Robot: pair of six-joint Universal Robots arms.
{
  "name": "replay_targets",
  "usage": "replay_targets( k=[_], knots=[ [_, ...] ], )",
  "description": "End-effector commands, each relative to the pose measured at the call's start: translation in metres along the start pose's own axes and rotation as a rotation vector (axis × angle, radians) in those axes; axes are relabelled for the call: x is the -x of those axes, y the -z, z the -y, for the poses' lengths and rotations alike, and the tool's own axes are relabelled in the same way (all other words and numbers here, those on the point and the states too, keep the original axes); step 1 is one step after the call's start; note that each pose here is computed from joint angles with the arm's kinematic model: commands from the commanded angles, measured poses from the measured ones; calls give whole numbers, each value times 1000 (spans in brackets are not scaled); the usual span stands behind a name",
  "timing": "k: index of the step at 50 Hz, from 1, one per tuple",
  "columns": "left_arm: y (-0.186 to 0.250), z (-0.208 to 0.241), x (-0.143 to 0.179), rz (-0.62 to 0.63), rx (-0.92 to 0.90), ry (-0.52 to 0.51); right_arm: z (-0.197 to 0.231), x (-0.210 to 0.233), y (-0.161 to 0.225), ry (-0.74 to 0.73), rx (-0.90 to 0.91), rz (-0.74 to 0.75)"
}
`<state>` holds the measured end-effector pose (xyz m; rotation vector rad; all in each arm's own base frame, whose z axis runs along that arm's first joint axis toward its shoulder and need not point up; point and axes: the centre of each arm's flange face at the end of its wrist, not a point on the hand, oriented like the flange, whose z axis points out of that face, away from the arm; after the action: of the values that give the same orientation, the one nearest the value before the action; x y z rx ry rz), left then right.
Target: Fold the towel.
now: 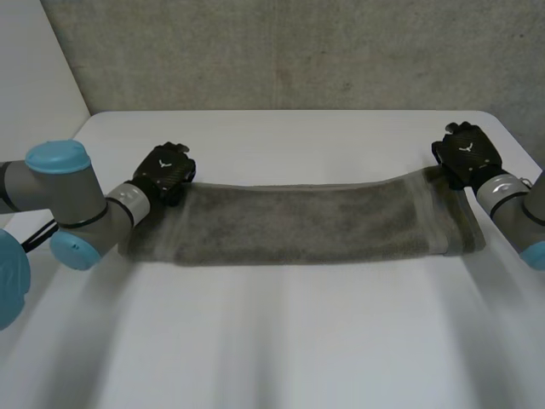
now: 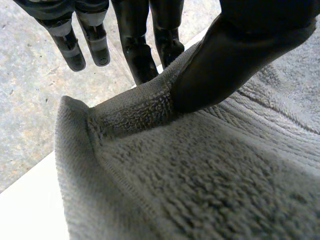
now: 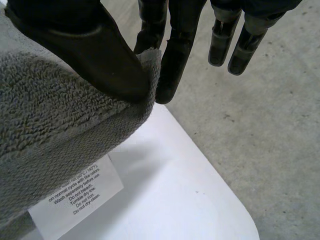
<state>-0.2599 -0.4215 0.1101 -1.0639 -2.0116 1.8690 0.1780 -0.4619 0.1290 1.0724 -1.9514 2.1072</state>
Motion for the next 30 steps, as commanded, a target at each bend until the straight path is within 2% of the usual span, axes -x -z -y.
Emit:
replay_targets(
  k=[1,4,9,14,19,23,30],
  knots=[
    [-3,0,-2,-3,-5,-3,-5,2,-7,47,13,-17],
    [-2,4,-2,0,-12,-5,1,-4,-7,59,8,-42],
    [5,28,7,51,-33,-21,36,-15,-1,86,-47,-74],
    [22,55,13,84,-57,-24,79,-27,24,98,-101,-101],
    [48,79,13,93,-69,-26,98,-33,52,73,-102,-110],
    [73,83,2,80,-39,-11,99,-35,71,50,-67,-110],
    [111,82,-14,59,9,64,72,-20,115,-52,132,-29]
  ],
)
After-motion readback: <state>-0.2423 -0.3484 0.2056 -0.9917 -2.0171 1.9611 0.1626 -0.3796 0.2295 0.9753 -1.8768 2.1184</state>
